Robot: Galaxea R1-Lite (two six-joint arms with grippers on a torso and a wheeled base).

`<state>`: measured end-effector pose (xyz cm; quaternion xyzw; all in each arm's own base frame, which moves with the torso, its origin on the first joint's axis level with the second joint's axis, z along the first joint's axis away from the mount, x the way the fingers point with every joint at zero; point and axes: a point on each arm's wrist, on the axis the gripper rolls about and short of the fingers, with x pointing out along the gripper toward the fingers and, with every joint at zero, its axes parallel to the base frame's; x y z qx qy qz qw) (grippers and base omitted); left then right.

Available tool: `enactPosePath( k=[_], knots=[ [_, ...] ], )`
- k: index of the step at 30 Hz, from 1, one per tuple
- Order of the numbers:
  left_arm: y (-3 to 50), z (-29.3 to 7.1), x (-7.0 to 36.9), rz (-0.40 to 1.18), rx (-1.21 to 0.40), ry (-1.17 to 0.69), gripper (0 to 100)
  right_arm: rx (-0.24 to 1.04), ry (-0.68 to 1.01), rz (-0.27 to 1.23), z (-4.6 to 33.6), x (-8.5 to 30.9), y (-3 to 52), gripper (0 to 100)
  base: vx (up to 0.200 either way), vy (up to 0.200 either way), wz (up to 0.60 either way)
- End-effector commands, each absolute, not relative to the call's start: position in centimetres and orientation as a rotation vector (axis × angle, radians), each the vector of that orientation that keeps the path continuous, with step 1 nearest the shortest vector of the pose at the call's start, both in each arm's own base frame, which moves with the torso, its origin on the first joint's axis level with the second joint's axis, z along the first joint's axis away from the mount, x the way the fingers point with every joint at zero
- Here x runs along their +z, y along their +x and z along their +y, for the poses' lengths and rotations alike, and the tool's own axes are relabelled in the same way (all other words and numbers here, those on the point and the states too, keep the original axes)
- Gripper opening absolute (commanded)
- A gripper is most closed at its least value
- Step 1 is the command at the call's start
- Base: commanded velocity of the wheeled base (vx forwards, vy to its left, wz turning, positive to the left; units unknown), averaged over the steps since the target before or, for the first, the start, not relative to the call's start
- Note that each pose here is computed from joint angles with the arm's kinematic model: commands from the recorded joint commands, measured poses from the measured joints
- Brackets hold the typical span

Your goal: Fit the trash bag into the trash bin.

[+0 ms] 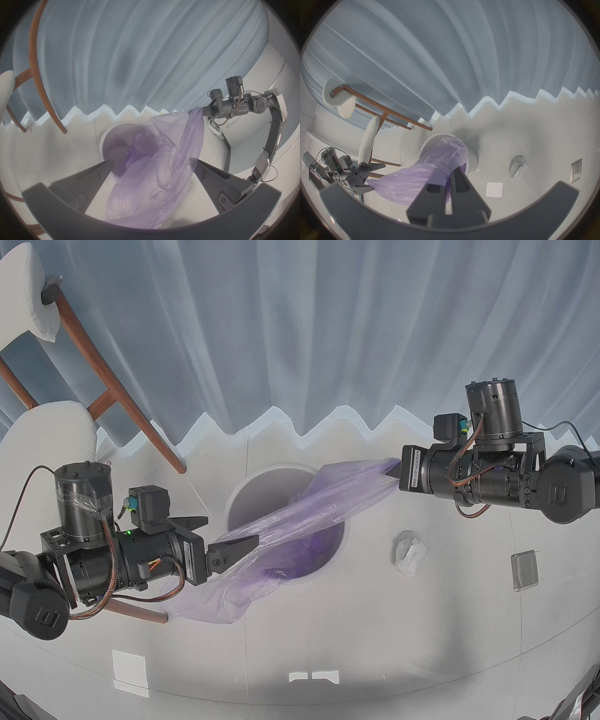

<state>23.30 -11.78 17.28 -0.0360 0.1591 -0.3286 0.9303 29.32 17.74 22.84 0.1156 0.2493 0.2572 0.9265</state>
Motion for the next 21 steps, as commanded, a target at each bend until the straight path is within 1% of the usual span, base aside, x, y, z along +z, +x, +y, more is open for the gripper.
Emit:
enactPosePath(
  k=[1,5,9,21],
  knots=[
    [23.9,-12.1,16.4,0.359,-0.670,-0.067,100,0.533,0.243,0.489,17.5,23.6,29.0,0,0.000,0.000,0.00],
    [24.3,-11.9,16.2,0.361,-0.658,-0.061,100,0.538,0.248,0.475,17.3,24.1,28.7,0,0.000,0.000,0.00],
    [25.2,-10.7,15.9,0.355,-0.607,-0.065,100,0.542,0.254,0.466,16.5,24.7,27.3,0,0.000,0.000,0.00],
    [24.7,-10.4,15.3,0.371,-0.601,-0.071,100,0.569,0.261,0.477,15.7,24.7,26.0,0,0.000,0.000,0.00]
  ],
)
